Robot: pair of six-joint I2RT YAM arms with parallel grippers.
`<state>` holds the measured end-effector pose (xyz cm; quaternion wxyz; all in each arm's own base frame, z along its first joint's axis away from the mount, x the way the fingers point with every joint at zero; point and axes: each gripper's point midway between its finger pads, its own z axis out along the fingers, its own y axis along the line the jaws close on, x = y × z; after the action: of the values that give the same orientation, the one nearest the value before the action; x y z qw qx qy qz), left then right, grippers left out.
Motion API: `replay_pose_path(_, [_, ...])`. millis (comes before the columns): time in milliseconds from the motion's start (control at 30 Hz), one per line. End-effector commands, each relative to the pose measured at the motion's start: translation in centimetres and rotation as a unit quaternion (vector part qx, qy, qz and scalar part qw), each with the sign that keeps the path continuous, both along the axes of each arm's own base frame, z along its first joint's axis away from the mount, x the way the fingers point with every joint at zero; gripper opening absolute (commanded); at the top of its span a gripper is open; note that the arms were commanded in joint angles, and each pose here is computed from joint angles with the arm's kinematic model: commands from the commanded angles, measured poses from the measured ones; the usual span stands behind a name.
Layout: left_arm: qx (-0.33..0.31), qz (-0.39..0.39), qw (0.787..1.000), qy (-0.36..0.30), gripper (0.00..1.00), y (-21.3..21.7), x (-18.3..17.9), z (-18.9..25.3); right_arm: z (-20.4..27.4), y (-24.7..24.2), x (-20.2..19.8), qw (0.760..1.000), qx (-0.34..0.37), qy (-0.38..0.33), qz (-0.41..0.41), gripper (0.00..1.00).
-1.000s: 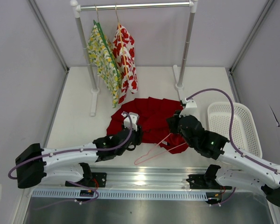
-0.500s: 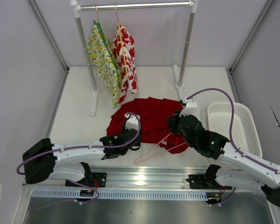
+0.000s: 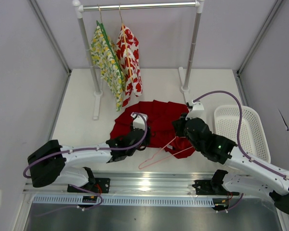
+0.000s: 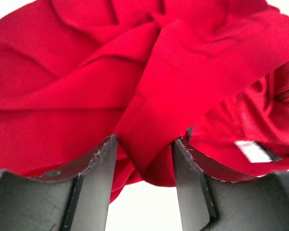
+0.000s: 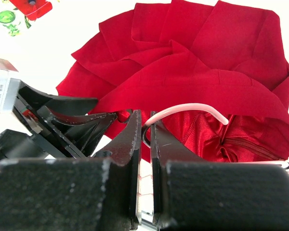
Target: Place the skirt on the hanger
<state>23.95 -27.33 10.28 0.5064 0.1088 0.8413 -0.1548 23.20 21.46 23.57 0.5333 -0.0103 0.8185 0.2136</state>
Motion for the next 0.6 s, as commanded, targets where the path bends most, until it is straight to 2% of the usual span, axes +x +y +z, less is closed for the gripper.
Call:
replay_pose_path(0, [-0.036, -0.015, 0.999, -0.032, 0.54, -1.3, 0.9, 1.8, 2.3, 0.0, 0.5, 0.999, 0.025, -0.022, -0.010, 0.00])
replay_pose_path(233, [-0.026, 0.010, 0.999, -0.023, 0.49, -0.7, 2.5, 0.7, 2.3, 0.0, 0.5, 0.999, 0.026, -0.021, -0.007, 0.00])
replay_pose_path(300, [-0.027, 0.013, 0.999, -0.023, 0.43, -0.6, 2.8, 0.7, 2.3, 0.1, 0.4, 0.999, 0.028, -0.021, -0.006, 0.00])
replay_pose_path(400, [-0.059, 0.002, 0.998, -0.020, 0.29, -0.5, 2.9, 0.9, 2.2, 0.0, 0.4, 0.999, 0.027, -0.019, -0.006, 0.00])
replay_pose_path(467, [-0.090, -0.005, 0.996, -0.020, 0.12, -0.4, 3.2, 1.4, 2.1, 0.0, 0.4, 0.999, 0.026, -0.019, -0.004, 0.00])
replay_pose_path(567, [-0.128, -0.041, 0.991, -0.009, 0.03, -0.7, 2.4, 1.9, 2.0, -0.4, 0.8, 0.999, 0.026, -0.018, -0.010, 0.00])
